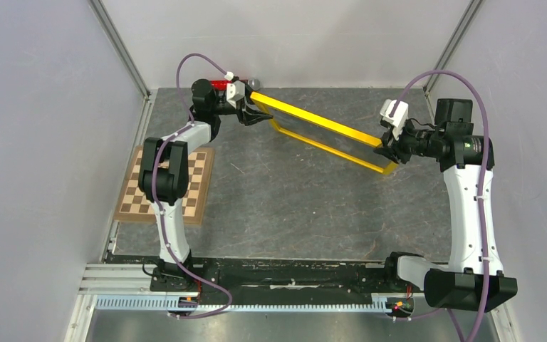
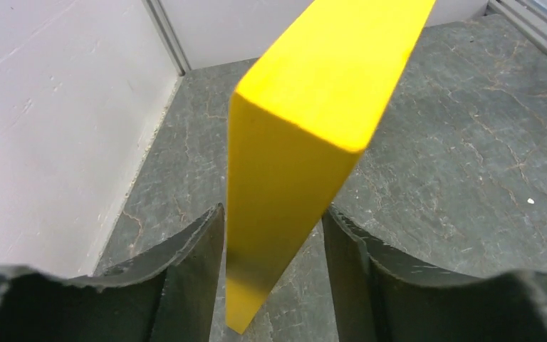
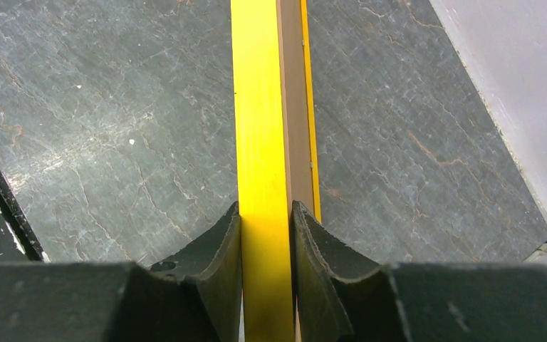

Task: Put the photo into the frame

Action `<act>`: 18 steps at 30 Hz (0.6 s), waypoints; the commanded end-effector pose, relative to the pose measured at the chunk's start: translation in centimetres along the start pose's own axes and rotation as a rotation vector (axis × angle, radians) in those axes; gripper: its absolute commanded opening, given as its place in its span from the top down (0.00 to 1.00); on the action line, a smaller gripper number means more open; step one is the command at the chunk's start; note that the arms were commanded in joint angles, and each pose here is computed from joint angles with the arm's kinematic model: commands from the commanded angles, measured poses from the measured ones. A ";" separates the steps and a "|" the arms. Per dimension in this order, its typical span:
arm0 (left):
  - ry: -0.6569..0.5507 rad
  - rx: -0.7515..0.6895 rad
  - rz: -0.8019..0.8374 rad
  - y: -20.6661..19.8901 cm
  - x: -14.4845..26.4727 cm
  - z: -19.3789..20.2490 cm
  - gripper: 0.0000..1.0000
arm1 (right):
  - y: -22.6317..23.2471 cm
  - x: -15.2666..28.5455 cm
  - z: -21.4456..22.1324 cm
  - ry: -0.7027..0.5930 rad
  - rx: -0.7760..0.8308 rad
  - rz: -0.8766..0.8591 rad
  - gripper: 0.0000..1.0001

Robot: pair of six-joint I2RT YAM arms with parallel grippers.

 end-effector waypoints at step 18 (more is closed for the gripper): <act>-0.026 0.032 0.017 -3.2 1.2 -4.5 0.98 | -2.9 1.2 -2.4 -0.049 -0.055 0.205 1.00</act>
Point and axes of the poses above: each gripper's point midway between its finger pads, its own x axis back along the fingers, its own y axis along the line the jaws close on, z = x × y, the point moved 6 cm from there along x, back along the fingers, and after that the axes turned 8 degrees about -x, right-handed, at the moved point
